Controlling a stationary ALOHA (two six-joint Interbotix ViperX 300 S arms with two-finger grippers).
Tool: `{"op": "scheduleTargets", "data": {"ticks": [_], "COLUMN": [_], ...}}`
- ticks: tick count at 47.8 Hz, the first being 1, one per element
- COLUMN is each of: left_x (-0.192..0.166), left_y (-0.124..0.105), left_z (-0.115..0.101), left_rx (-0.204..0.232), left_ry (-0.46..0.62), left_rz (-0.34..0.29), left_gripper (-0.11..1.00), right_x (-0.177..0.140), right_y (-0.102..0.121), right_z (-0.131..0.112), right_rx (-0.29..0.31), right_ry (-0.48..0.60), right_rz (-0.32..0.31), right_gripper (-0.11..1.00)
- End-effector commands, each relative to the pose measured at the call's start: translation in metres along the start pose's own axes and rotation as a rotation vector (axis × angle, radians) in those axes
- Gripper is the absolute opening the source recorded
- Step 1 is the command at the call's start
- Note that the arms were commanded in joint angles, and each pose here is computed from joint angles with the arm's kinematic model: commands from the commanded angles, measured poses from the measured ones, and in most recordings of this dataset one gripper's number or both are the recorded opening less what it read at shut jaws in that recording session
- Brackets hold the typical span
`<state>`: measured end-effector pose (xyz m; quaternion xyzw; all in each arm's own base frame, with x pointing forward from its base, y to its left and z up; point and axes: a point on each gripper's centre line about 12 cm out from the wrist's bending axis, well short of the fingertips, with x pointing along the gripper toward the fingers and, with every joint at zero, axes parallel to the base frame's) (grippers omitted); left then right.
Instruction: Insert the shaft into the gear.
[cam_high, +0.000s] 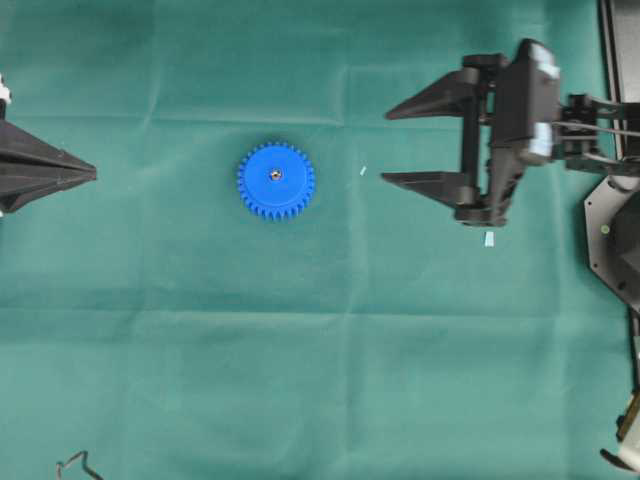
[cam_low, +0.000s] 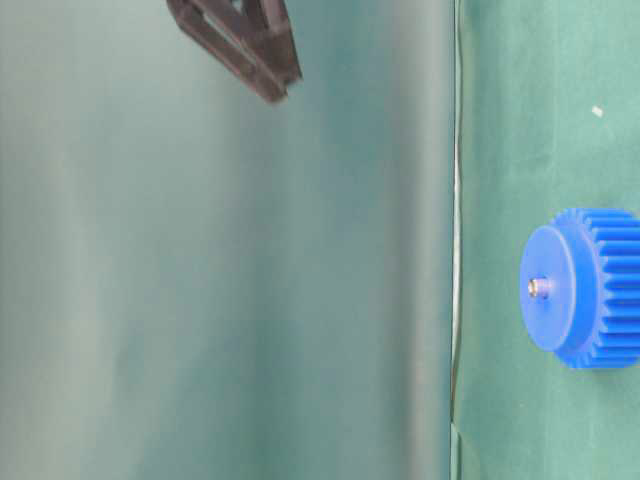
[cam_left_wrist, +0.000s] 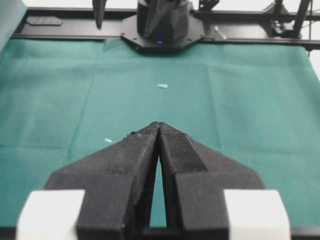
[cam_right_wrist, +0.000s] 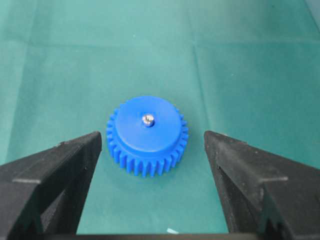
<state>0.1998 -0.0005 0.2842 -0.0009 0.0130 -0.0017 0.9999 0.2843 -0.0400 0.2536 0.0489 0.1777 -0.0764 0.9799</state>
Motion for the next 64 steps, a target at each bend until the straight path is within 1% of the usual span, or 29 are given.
{"op": "scheduleTargets", "data": {"ticks": [1,10,64], "left_x": [0.002,0.002,0.0021], "left_y": [0.0003,0.0002,0.0003], "left_z": [0.0104,0.0095,0.0087], "left_rx": [0.002,0.005,0.005], "left_ry": [-0.026,-0.018,-0.008], "left_rz": [0.001,0.001,0.001], "left_gripper": [0.0,0.0,0.0], "right_x": [-0.0097,-0.0163,-0.0149], "right_y": [0.0003,0.0002,0.0001], "right_z": [0.0062,-0.0012,-0.0025], "right_rx": [0.002,0.004,0.003], "right_ry": [-0.043,-0.04,-0.034], "right_rz": [0.002,0.004,0.003], "right_gripper": [0.88,0.88,0.88]}}
